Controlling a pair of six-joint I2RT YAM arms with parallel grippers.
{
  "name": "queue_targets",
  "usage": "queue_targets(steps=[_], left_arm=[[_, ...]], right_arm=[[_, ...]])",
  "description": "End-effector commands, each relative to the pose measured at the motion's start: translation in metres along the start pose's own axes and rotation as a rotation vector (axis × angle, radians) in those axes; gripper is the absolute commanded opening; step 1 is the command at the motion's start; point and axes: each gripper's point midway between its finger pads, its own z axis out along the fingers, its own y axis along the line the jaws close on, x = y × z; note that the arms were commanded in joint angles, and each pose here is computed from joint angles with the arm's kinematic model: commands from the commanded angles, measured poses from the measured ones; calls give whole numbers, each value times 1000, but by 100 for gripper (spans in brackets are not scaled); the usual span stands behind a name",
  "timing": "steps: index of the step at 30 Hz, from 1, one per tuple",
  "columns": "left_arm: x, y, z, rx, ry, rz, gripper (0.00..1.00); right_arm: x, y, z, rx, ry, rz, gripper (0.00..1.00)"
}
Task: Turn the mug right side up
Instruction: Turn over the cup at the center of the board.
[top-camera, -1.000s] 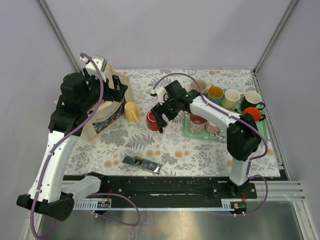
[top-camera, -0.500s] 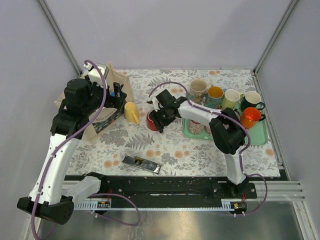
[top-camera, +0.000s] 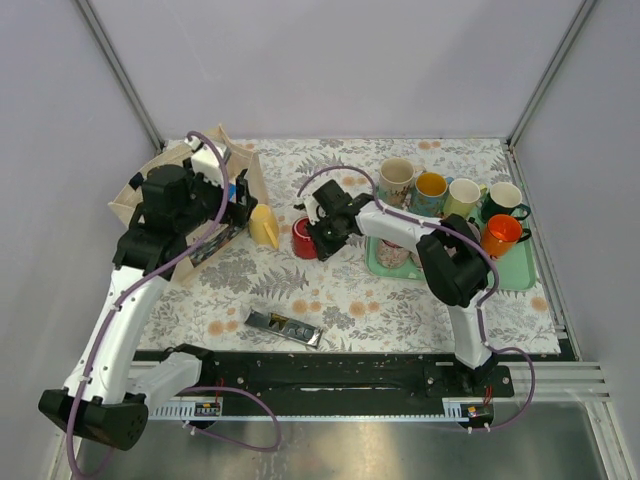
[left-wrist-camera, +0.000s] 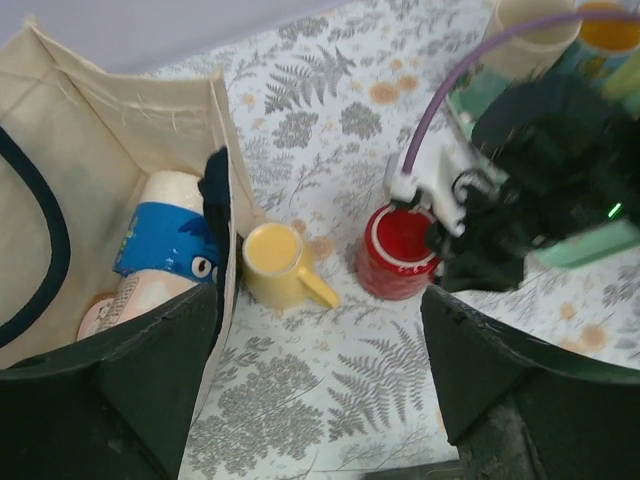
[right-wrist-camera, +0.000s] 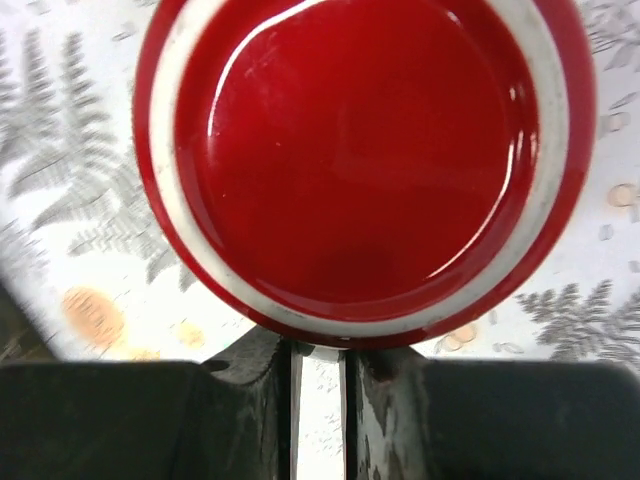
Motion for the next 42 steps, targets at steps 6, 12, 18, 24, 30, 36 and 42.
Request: queue_targets(steps=[6,12,18,24,30,36,42], left_arm=[[-1,-14,-12,70,-320,621,89],[0,-45,-12,89,-487,1034,91],[-20,-80,1,91,-693,1234,98],[-38,-112,12,68,-826,1285,88],[-34,-117,23,86,-810,1307,57],[-32,-117,33,58,-815,1350,37],[-26,-108,50,-30,-786,1444,68]], right_arm=[[-89,38,-167,-661,-267,78,0],[-91,72,-238,-1016,-258,138,0],[-94,80,-264,-1239,-202,174,0],[-84,85,-272,-1282,-103,229,0],[-82,84,-273,-1286,-93,231,0],[-83,82,-270,-1291,-71,260,0],[-83,82,-270,-1295,-52,283,0]])
